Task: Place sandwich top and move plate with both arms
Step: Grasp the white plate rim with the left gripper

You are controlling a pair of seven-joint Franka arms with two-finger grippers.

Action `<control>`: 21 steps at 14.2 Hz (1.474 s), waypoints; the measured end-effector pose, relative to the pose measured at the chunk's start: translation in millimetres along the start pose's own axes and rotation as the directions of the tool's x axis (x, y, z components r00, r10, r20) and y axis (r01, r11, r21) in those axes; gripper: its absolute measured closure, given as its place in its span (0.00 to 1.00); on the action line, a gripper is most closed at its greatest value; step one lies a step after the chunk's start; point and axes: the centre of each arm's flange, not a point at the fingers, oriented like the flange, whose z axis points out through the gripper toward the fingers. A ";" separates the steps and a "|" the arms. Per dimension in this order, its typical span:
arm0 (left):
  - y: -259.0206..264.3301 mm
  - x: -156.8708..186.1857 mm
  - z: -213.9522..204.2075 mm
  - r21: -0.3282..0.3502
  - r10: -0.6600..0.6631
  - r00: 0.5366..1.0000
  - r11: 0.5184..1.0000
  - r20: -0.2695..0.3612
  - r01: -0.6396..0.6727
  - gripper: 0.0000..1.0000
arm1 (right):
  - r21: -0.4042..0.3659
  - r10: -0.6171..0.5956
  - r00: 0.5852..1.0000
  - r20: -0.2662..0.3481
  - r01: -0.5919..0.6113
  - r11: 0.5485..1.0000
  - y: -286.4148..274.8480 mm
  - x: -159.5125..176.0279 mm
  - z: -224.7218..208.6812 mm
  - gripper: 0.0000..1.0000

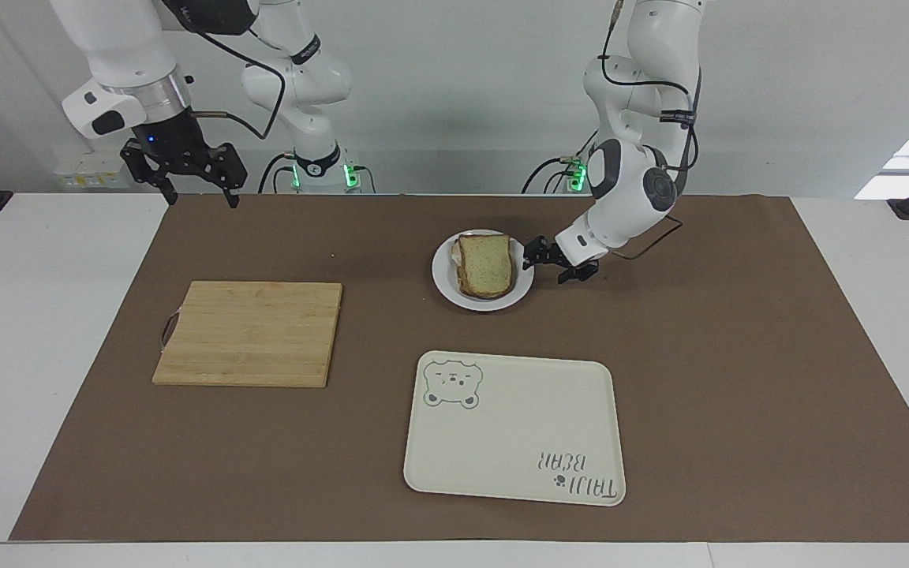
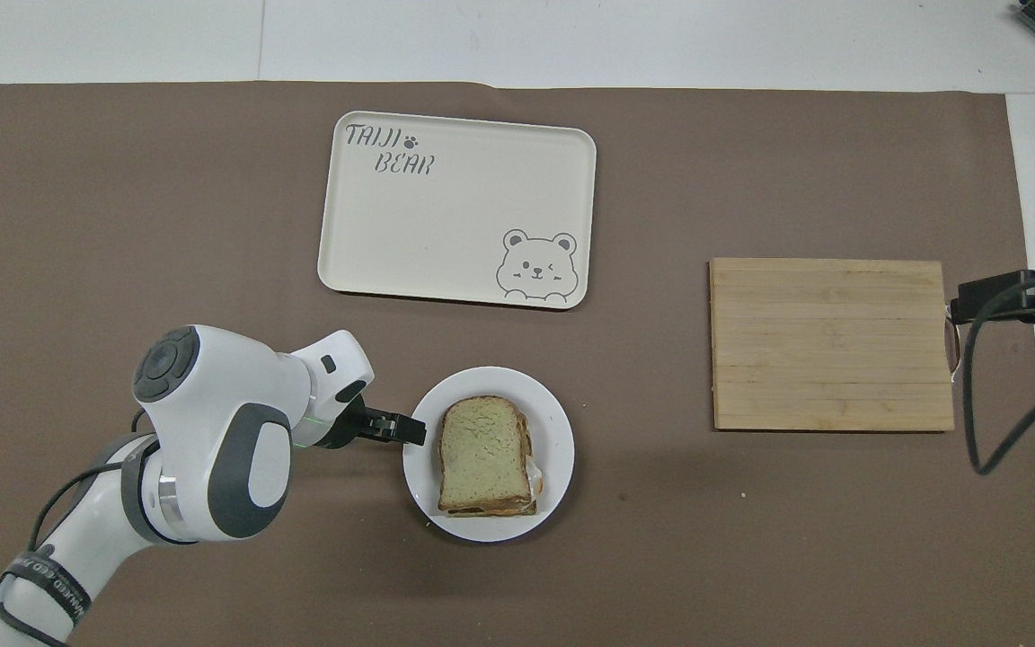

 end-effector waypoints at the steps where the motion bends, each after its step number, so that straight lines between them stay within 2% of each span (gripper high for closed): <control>1: 2.0 -2.3 3.8 -0.002 0.001 1.000 1.000 0.005 -0.001 0.12 | 0.000 0.000 1.000 -0.005 0.000 1.000 -0.1 -0.9 -5.9 0.00; 2: 4.3 -4.3 7.1 -0.002 0.004 1.000 1.000 0.011 -0.004 0.16 | 0.000 -0.002 1.000 -0.004 0.002 1.000 -1.0 -1.5 -8.1 0.00; 3: 5.5 -6.4 10.5 -0.003 0.004 1.000 1.000 0.018 -0.004 0.26 | 0.000 -0.005 1.000 -0.002 0.005 1.000 -2.4 -1.9 -8.2 0.00; 6: 9.5 -14.5 24.0 -0.031 -0.020 0.999 0.999 0.037 0.021 0.26 | 0.000 -0.014 1.000 0.005 0.014 1.000 -3.3 -3.0 -8.6 0.00; 9: 15.1 -22.8 43.3 -0.045 -0.039 0.998 0.998 0.047 0.042 0.29 | 0.000 -0.046 0.997 0.055 0.046 0.999 -1.3 -10.8 -9.6 0.00; 13: 20.7 -24.4 47.4 -0.059 -0.047 0.998 0.997 0.046 0.049 0.76 | 0.004 -0.046 0.998 0.031 0.046 0.999 2.6 -24.9 -28.8 0.00; 14: 22.1 -23.8 45.7 -0.067 -0.051 0.998 0.996 0.041 0.053 0.81 | 0.005 -0.047 0.998 0.035 0.046 0.999 3.1 -26.2 -29.2 0.00; 18: 19.3 -23.2 44.9 -0.106 -0.093 0.995 0.990 0.039 0.097 0.88 | 0.005 -0.053 0.997 0.060 0.053 0.999 3.3 -28.9 -27.0 0.00; 21: 10.4 -21.1 40.9 -0.177 -0.107 0.994 0.978 0.038 0.112 0.90 | 0.022 -0.054 0.997 0.058 0.053 0.998 2.1 -28.7 -26.7 0.00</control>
